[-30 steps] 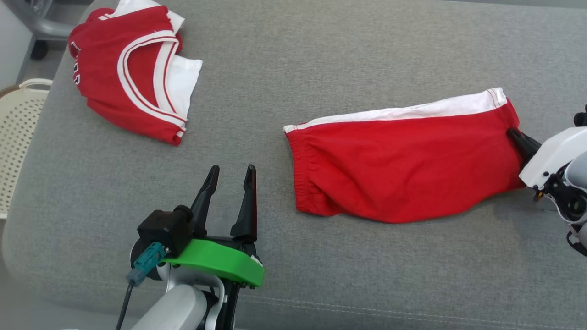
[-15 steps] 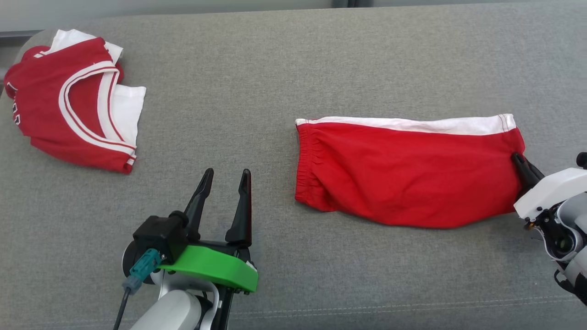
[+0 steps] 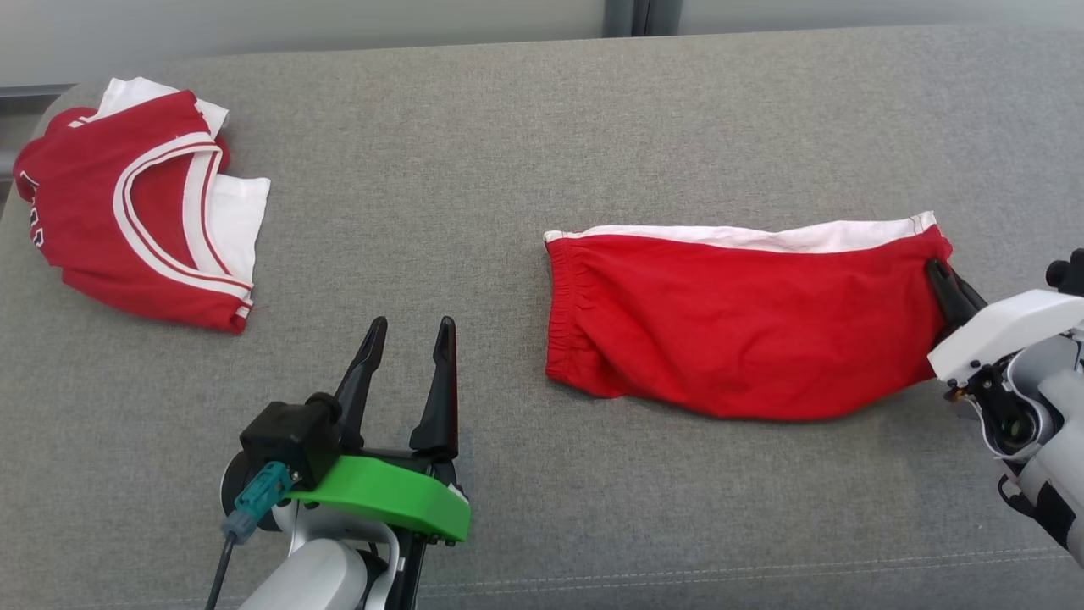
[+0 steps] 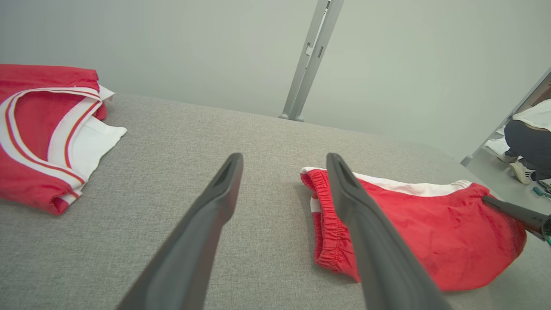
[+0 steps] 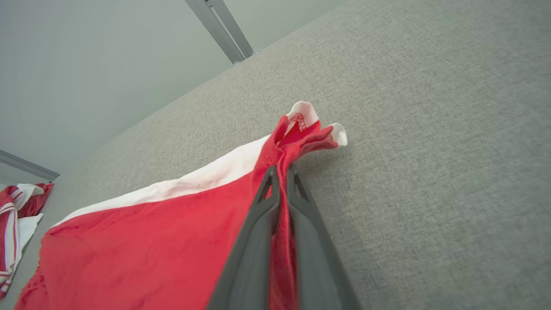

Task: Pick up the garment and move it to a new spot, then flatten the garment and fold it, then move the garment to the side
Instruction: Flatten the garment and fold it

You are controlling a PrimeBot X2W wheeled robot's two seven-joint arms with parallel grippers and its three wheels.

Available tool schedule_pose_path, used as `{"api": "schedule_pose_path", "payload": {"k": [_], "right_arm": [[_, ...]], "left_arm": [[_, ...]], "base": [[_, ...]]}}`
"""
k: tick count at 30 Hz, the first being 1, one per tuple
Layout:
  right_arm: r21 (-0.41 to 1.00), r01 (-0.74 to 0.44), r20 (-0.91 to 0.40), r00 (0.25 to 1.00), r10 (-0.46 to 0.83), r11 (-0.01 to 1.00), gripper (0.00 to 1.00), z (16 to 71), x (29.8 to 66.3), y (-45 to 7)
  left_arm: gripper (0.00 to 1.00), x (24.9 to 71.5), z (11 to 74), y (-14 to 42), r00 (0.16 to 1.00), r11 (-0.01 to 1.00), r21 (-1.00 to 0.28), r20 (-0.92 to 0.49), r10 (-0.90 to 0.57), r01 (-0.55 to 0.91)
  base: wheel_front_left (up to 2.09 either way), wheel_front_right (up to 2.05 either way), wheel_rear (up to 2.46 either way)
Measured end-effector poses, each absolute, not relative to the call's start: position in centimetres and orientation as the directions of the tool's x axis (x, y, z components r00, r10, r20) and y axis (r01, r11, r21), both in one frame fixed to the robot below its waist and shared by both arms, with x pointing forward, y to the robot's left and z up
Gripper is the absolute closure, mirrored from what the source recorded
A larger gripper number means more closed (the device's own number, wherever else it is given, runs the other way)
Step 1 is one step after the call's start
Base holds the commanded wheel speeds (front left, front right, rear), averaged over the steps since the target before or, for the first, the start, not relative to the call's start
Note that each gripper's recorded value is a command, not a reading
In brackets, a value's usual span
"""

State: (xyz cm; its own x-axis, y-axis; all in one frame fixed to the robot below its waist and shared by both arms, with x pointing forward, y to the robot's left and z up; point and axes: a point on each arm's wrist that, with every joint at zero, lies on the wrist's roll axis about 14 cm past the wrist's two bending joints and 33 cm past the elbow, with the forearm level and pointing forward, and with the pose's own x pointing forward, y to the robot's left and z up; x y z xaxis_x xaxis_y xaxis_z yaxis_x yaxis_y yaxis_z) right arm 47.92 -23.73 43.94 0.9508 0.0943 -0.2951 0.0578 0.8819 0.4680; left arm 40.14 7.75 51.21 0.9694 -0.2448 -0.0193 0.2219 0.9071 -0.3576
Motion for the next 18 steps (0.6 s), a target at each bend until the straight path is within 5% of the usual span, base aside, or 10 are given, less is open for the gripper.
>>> {"api": "schedule_pose_path", "payload": {"k": [18], "right_arm": [[0.344, -0.283, -0.236, 0.897, 0.374, 0.895, 1.00, 51.2, 51.8, -12.6]], "left_arm": [[0.00, 38.7, 53.2, 8.1, 0.978, 0.894, -0.401, 0.032, -0.208, 0.203]], "base": [[0.00, 0.00, 0.00]]}}
